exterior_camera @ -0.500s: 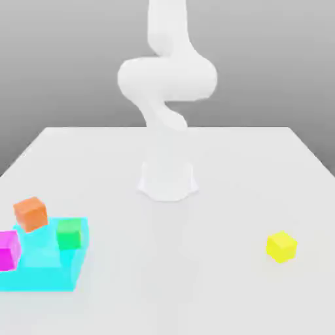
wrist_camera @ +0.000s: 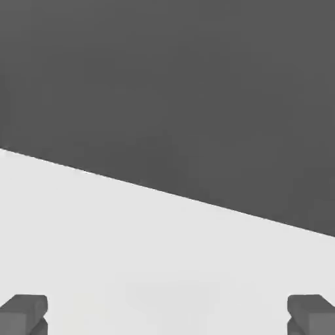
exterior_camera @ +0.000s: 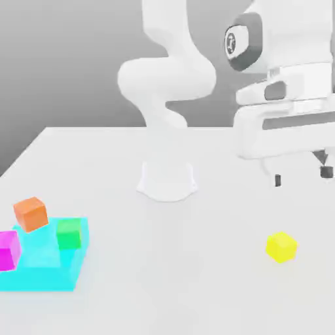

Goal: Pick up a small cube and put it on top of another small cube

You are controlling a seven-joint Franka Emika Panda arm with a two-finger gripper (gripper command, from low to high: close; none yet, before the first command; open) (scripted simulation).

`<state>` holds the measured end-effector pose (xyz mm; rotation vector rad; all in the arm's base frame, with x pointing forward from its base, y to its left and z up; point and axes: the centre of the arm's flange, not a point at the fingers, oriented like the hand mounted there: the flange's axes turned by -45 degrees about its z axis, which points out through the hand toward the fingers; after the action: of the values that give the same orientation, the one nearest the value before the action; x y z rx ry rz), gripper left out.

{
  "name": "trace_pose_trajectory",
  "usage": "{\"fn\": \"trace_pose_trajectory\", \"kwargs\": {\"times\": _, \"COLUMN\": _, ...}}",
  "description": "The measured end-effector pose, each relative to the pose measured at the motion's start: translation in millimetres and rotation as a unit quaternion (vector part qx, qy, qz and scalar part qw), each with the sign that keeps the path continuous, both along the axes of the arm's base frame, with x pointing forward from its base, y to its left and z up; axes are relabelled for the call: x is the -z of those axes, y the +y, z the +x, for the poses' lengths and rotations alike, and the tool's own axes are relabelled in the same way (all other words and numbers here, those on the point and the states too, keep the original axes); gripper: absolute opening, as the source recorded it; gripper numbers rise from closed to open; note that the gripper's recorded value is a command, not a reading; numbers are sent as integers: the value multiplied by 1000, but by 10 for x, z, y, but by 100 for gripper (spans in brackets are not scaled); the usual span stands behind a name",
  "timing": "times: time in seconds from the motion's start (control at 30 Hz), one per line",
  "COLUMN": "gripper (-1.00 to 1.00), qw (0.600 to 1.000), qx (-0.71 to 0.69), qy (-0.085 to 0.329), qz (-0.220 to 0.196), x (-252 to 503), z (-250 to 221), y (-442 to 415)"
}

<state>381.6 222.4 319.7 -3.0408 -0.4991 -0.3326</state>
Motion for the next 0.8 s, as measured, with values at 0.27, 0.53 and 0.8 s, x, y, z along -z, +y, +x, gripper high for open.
{"fn": "trace_pose_trajectory", "kwargs": {"times": 0.27, "gripper": 0, "qw": 992, "qx": -64, "qy": 97, "qz": -42, "x": 1398, "z": -914, "y": 390}}
{"fn": "trace_pose_trajectory", "kwargs": {"times": 0.53, "gripper": -100, "qw": 992, "qx": -65, "qy": 100, "qz": -44, "x": 1895, "z": -949, "y": 386}}
{"fn": "trace_pose_trajectory", "kwargs": {"times": 0.8, "gripper": -100, "qw": 992, "qx": -65, "qy": 100, "qz": -43, "x": 1583, "z": -941, "y": 395}}
